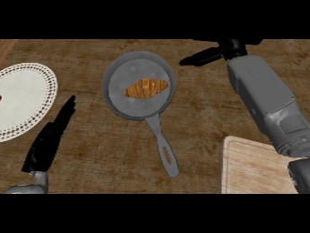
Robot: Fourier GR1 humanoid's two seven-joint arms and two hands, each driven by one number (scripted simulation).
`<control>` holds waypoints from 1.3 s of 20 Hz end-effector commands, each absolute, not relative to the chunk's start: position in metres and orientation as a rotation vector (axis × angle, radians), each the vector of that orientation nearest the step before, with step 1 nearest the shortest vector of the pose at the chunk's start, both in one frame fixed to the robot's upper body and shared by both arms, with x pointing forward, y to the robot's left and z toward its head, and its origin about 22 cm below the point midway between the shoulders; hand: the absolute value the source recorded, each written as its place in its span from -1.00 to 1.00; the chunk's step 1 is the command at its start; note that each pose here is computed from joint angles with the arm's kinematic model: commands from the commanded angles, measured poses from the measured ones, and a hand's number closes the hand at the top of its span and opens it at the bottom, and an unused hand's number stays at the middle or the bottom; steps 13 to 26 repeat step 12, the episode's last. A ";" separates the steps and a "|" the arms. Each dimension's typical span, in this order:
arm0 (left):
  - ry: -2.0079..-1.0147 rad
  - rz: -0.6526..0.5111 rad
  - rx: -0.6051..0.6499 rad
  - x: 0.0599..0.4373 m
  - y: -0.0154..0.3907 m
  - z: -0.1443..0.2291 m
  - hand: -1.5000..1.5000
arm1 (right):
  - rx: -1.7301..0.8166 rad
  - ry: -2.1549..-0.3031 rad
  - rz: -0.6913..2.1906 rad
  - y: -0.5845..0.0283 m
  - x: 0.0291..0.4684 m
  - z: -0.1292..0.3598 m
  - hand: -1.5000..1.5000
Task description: Pick the croissant from the cutting board and place it in the pan
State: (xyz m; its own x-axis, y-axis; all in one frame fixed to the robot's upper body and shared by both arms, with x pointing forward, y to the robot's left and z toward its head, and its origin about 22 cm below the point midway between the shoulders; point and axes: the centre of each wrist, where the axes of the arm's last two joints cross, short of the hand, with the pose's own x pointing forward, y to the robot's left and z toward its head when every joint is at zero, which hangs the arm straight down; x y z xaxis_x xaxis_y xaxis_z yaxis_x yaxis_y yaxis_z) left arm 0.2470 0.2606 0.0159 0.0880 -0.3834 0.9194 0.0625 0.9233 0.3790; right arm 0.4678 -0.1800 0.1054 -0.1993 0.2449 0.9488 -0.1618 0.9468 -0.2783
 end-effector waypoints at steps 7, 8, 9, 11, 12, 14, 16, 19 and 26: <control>-1.452 -0.343 0.265 0.246 0.264 0.020 0.00 | -0.074 -1.773 0.386 -0.278 0.465 0.123 -1.00; -1.441 -0.351 0.256 0.246 0.261 0.018 0.00 | -0.070 -1.766 0.361 -0.262 0.466 0.117 -1.00; -1.447 -0.350 0.295 0.245 0.278 0.023 0.00 | -0.069 -1.759 0.398 -0.296 0.463 0.133 -1.00; -1.459 -0.340 0.253 0.249 0.264 0.029 0.00 | -0.076 -1.756 0.414 -0.298 0.462 0.129 -1.00; -1.460 -0.340 0.250 0.248 0.256 0.020 0.00 | -0.074 -1.767 0.419 -0.304 0.460 0.129 -1.00; -1.460 -0.340 0.250 0.248 0.256 0.020 0.00 | -0.074 -1.767 0.419 -0.304 0.460 0.129 -1.00; -1.460 -0.340 0.250 0.248 0.256 0.020 0.00 | -0.074 -1.767 0.419 -0.304 0.460 0.129 -1.00; -1.460 -0.340 0.250 0.248 0.256 0.020 0.00 | -0.074 -1.767 0.419 -0.304 0.460 0.129 -1.00; -1.460 -0.340 0.250 0.248 0.256 0.020 0.00 | -0.074 -1.767 0.419 -0.304 0.460 0.129 -1.00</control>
